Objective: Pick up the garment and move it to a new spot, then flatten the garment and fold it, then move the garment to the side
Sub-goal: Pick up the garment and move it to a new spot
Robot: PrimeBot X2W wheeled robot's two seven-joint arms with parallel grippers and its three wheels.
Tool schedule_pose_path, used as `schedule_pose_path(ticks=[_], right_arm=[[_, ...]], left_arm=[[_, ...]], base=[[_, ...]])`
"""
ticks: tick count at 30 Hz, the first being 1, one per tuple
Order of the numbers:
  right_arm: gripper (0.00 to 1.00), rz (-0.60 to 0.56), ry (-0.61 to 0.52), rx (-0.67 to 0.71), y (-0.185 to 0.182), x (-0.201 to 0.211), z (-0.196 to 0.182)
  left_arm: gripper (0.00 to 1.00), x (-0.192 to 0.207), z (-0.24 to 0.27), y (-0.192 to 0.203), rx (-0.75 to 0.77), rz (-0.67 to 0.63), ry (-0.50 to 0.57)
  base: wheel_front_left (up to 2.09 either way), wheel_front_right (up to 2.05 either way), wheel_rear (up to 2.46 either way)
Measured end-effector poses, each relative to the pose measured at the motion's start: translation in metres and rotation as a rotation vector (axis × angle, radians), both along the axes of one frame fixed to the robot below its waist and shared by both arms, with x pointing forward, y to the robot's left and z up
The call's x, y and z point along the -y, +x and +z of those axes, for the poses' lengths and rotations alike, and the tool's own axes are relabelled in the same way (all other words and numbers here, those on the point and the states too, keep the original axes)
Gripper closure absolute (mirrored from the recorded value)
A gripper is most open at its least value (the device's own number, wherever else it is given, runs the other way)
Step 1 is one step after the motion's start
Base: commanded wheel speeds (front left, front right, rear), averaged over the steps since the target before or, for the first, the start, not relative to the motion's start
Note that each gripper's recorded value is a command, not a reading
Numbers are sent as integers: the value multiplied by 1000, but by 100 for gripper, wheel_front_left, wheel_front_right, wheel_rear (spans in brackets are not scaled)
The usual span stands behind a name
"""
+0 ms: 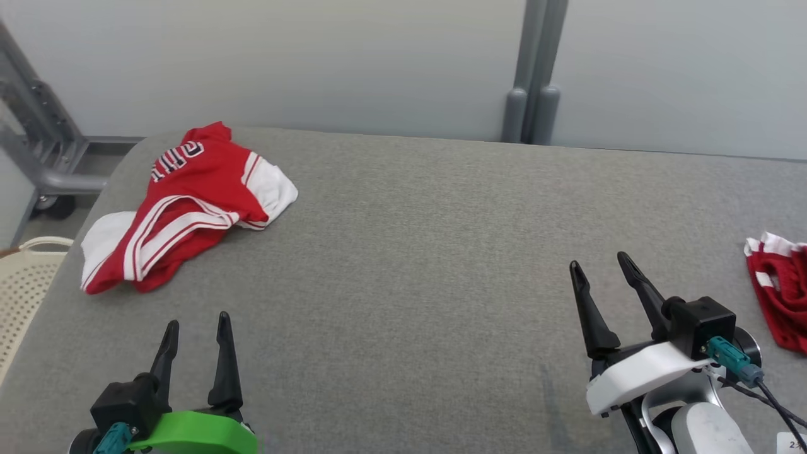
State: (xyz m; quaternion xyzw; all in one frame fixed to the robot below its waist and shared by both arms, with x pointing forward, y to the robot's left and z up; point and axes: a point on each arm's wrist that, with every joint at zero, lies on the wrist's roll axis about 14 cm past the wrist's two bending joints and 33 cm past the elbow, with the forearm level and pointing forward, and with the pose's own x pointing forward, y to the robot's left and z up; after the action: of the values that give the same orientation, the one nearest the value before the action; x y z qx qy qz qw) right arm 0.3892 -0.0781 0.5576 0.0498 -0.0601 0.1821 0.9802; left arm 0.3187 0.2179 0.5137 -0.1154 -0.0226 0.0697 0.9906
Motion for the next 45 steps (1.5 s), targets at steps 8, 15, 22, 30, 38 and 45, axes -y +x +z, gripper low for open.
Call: schedule_pose_path(ticks=[8, 15, 22, 30, 38, 45], right_arm=[[0, 177, 12, 0, 3, -62, 1], [0, 289, 8, -6, 2, -102, -1], [0, 318, 10, -14, 2, -113, -3], [0, 267, 0, -12, 11, -97, -5], [0, 216, -11, -5, 28, -81, -4], [0, 154, -1, 12, 50, -62, -2]], left_arm=[[0, -46, -3, -43, -13, 164, 5], [0, -68, -1, -71, -7, 266, -1], [0, -73, -4, -79, -20, 292, -2], [0, -65, 20, -41, 21, 190, 50], [0, -66, 64, 34, 37, 19, 225], [0, -65, 80, 106, -31, -88, 328]], base=[[0, 0, 0], [0, 0, 0], [0, 0, 0], [0, 0, 0], [0, 0, 0], [0, 0, 0]])
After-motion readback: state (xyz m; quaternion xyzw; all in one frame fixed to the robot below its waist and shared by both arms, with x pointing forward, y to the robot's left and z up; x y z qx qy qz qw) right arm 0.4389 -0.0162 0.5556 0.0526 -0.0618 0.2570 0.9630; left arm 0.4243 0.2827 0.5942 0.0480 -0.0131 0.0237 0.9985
